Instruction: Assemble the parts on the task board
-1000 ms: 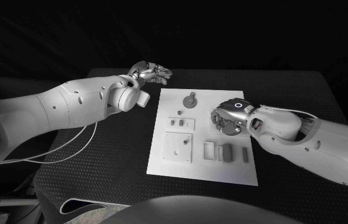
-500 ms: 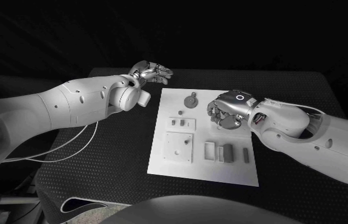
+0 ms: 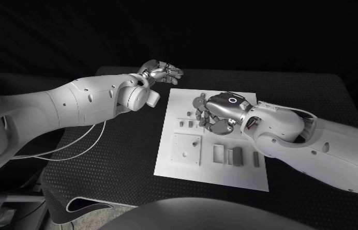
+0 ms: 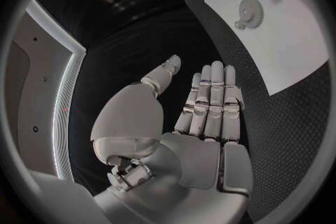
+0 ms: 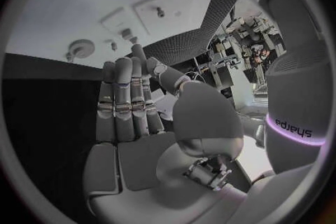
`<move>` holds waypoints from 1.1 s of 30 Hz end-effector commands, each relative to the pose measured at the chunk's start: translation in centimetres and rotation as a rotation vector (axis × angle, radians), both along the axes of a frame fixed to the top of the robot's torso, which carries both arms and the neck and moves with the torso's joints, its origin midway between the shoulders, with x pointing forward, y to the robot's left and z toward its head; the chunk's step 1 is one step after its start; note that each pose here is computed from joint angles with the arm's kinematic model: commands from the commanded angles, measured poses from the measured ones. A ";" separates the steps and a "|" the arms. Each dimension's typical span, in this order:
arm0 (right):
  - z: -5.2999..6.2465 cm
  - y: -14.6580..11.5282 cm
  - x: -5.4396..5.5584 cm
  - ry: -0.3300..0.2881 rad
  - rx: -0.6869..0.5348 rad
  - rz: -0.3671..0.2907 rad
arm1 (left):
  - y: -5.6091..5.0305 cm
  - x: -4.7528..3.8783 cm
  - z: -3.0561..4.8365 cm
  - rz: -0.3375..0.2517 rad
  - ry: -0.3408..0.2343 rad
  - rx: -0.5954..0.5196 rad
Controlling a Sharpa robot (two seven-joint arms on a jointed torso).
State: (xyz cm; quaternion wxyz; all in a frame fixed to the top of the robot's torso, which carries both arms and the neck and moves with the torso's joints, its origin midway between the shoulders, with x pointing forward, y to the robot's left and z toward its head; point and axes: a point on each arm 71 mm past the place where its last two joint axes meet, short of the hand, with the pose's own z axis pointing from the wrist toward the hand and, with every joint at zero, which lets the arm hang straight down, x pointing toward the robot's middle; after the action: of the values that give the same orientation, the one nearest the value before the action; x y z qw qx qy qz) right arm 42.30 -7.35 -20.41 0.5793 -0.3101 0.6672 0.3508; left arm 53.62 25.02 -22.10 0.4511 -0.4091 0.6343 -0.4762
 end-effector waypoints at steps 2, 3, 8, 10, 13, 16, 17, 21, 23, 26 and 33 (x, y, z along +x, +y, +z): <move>-1.1 1.2 -0.8 0.047 0.017 0.051 | -0.3 0.03 0.14 -0.012 -0.003 -0.012; -1.5 1.5 -1.0 0.055 0.013 0.059 | -0.3 0.04 0.14 -0.013 -0.003 -0.013; -3.3 2.6 -2.0 0.084 -0.009 0.090 | -0.4 0.05 0.13 -0.014 -0.002 -0.013; -3.9 3.1 -2.3 0.093 -0.015 0.101 | -0.5 0.06 0.14 -0.015 -0.003 -0.014; -4.9 3.6 -2.8 0.101 -0.033 0.114 | -0.6 0.07 0.16 -0.017 -0.004 -0.015; -5.9 4.1 -3.2 0.104 -0.050 0.127 | -0.6 0.08 0.17 -0.017 -0.004 -0.015; -6.1 4.2 -3.3 0.106 -0.054 0.130 | -0.6 0.09 0.18 -0.017 -0.004 -0.015; -7.0 4.7 -3.6 0.105 -0.070 0.140 | -0.7 0.10 0.18 -0.018 -0.005 -0.016; -7.4 4.9 -3.7 0.108 -0.077 0.142 | -0.8 0.11 0.18 -0.020 -0.004 -0.017; -7.8 4.9 -3.8 0.104 -0.092 0.146 | -0.8 0.12 0.18 -0.021 -0.004 -0.018; -8.4 4.9 -3.9 0.117 -0.108 0.145 | -0.9 0.14 0.19 -0.021 -0.004 -0.018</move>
State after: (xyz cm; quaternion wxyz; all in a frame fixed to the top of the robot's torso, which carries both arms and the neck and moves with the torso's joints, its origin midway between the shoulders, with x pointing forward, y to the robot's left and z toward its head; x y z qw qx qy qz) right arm 38.63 -2.41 -28.44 0.5030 -0.3517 0.6924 0.3793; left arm 53.73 24.42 -22.06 0.4483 -0.4074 0.6350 -0.4795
